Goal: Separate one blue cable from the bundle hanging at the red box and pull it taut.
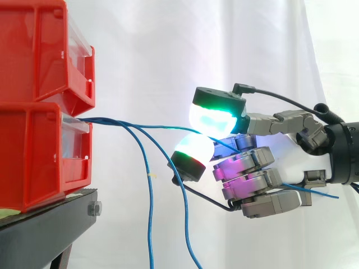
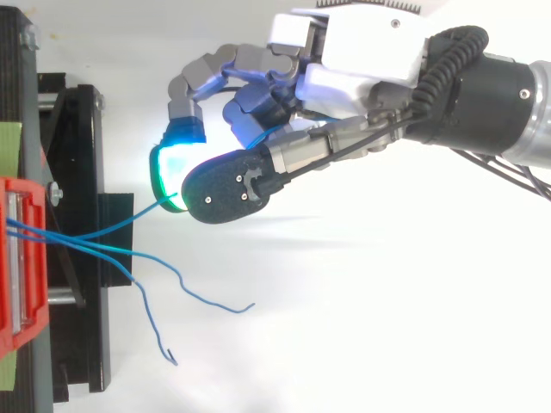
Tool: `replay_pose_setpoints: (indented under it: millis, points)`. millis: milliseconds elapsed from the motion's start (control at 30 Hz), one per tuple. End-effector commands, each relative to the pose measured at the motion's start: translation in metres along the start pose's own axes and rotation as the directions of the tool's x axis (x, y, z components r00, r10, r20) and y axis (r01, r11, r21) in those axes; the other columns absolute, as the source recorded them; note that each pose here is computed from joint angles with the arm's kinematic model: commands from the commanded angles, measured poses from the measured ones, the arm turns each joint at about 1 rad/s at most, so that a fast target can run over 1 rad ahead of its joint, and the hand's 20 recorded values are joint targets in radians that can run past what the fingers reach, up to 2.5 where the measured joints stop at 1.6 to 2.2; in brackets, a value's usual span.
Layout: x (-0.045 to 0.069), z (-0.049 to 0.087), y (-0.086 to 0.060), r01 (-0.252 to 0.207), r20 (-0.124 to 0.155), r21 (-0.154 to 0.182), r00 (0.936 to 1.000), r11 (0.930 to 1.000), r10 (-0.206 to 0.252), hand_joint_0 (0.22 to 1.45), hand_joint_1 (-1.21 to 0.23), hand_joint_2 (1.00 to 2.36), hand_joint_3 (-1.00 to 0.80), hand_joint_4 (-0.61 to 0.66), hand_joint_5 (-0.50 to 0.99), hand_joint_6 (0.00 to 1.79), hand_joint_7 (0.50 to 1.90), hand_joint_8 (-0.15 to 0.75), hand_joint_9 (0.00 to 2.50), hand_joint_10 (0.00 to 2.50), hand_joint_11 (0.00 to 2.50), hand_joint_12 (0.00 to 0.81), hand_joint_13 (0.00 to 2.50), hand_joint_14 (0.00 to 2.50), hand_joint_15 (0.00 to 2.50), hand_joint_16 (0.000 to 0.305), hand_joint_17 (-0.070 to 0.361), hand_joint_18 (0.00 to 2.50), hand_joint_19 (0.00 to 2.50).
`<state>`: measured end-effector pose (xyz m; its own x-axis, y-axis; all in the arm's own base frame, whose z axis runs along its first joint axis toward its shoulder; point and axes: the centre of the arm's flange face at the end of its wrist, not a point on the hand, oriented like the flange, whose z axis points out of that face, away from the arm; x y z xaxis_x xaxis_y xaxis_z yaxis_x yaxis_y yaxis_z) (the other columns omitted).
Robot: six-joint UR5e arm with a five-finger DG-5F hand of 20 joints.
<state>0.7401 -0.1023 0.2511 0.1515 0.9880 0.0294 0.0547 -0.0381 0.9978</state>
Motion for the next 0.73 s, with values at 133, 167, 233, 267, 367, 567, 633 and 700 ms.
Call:
replay_pose_setpoints:
  millis: [133,167,233,267,367,567,633,700]
  points:
    - [0.0002,0.0,0.0,0.0,-0.001,0.0,1.0,1.0,0.0,0.82,-0.79,1.02,-0.02,0.07,-0.2,0.82,1.15,0.253,0.84,1.76,1.52,0.249,0.88,2.5,1.7,0.018,0.04,1.42,1.95]
    - [0.0001,0.0,0.0,0.0,0.0,0.0,1.0,1.0,0.0,0.82,-0.79,1.02,-0.02,0.07,-0.2,0.82,1.14,0.253,0.84,1.76,1.52,0.248,0.88,2.5,1.68,0.017,0.039,1.42,1.95]
    - [-0.0009,0.0,0.0,0.0,0.0,0.0,1.0,1.0,0.0,0.82,-0.79,1.02,-0.02,0.07,-0.2,0.82,1.14,0.247,0.84,1.76,1.52,0.248,0.88,2.5,1.68,0.018,0.04,1.42,1.95]
    - [0.0002,-0.0001,-0.0002,0.0,-0.001,0.002,1.0,1.0,0.0,0.82,-0.79,1.02,-0.02,0.07,-0.2,0.82,1.14,0.252,0.84,1.76,1.52,0.251,0.88,2.5,1.68,0.018,0.04,1.42,1.95]
    - [0.0001,-0.0001,-0.0002,0.0,0.0,0.002,1.0,1.0,0.0,0.82,-0.79,1.02,-0.02,0.07,-0.2,0.82,1.15,0.252,0.84,1.76,1.51,0.251,0.88,2.5,1.68,0.018,0.04,1.42,1.95]
    - [-0.0011,-0.0001,-0.0002,0.0,0.002,0.001,1.0,1.0,0.0,0.82,-0.79,1.02,-0.01,0.07,-0.2,0.82,1.15,0.253,0.84,1.76,1.52,0.251,0.88,2.5,1.7,0.018,0.04,1.42,1.95]
    - [0.0001,-0.0001,-0.0002,0.0,0.0,0.002,1.0,1.0,0.0,0.82,-0.79,1.02,-0.02,0.07,-0.2,0.82,1.15,0.253,0.84,1.76,1.52,0.252,0.88,2.5,1.7,0.018,0.041,1.42,1.95]
    - [-0.0009,-0.0001,-0.0002,0.0,0.0,0.002,1.0,1.0,0.0,0.82,-0.79,1.02,-0.01,0.07,-0.2,0.82,1.16,0.255,0.84,1.76,1.51,0.251,0.88,2.5,1.7,0.018,0.04,1.42,1.95]
